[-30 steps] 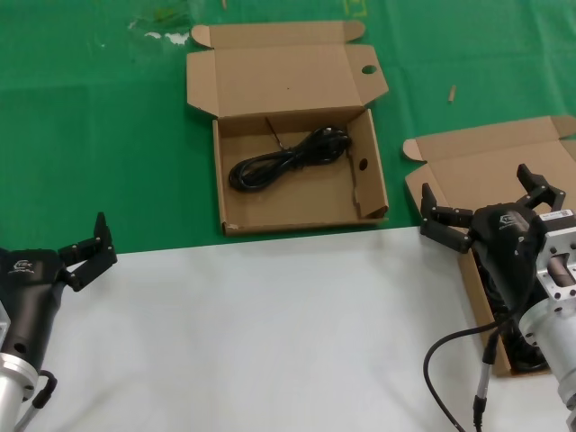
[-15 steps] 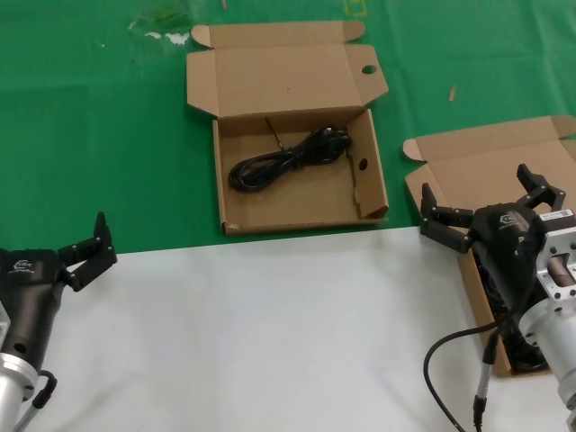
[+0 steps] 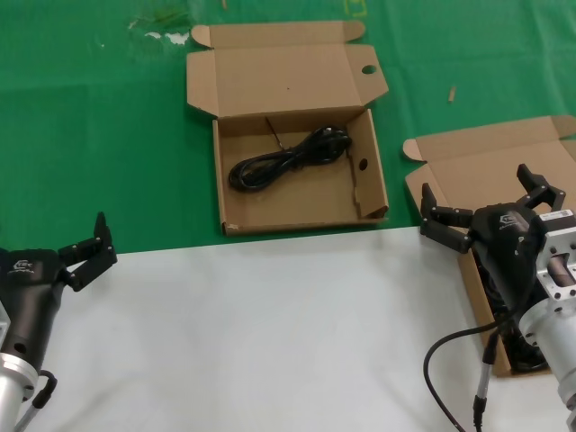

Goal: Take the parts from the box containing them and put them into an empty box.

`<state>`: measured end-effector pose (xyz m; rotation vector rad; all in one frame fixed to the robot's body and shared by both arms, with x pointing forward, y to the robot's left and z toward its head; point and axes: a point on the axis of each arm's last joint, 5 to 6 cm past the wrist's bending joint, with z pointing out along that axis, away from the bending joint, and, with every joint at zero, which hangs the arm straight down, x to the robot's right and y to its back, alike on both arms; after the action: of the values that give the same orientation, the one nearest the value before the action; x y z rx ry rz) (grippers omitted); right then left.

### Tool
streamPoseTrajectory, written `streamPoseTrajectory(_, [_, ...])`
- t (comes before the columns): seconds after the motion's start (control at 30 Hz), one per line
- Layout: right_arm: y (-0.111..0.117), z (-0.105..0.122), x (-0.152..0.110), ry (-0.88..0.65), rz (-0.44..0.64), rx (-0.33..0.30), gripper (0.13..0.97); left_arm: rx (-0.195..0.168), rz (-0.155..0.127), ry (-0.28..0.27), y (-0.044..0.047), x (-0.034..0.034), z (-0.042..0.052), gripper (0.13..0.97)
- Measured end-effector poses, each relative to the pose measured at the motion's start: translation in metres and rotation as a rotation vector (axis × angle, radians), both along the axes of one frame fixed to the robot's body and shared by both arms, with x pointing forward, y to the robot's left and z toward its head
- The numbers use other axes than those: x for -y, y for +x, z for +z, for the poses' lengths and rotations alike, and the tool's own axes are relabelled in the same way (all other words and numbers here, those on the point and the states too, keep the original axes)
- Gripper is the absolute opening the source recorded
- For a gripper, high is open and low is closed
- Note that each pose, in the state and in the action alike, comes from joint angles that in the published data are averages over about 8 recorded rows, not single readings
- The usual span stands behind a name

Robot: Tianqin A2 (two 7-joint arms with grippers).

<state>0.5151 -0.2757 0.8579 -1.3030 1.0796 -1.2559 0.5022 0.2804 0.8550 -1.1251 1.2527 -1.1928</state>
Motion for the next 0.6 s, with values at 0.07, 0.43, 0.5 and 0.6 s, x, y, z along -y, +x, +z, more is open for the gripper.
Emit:
streamPoseTrajectory(0.07, [0.0,0.0,0.0,0.0,0.0,0.0,0.966,0.0,0.0,0.0,0.0,0.0,0.0,0.966])
streamPoseTrajectory(0.43, [0.0,0.0,0.0,0.0,0.0,0.0,0.966,0.0,0.0,0.0,0.0,0.0,0.0,0.966])
streamPoseTrajectory(0.5, [0.0,0.0,0.0,0.0,0.0,0.0,0.966,0.0,0.0,0.0,0.0,0.0,0.0,0.966])
streamPoseTrajectory(0.6, [0.0,0.0,0.0,0.0,0.0,0.0,0.966,0.0,0.0,0.0,0.0,0.0,0.0,0.966])
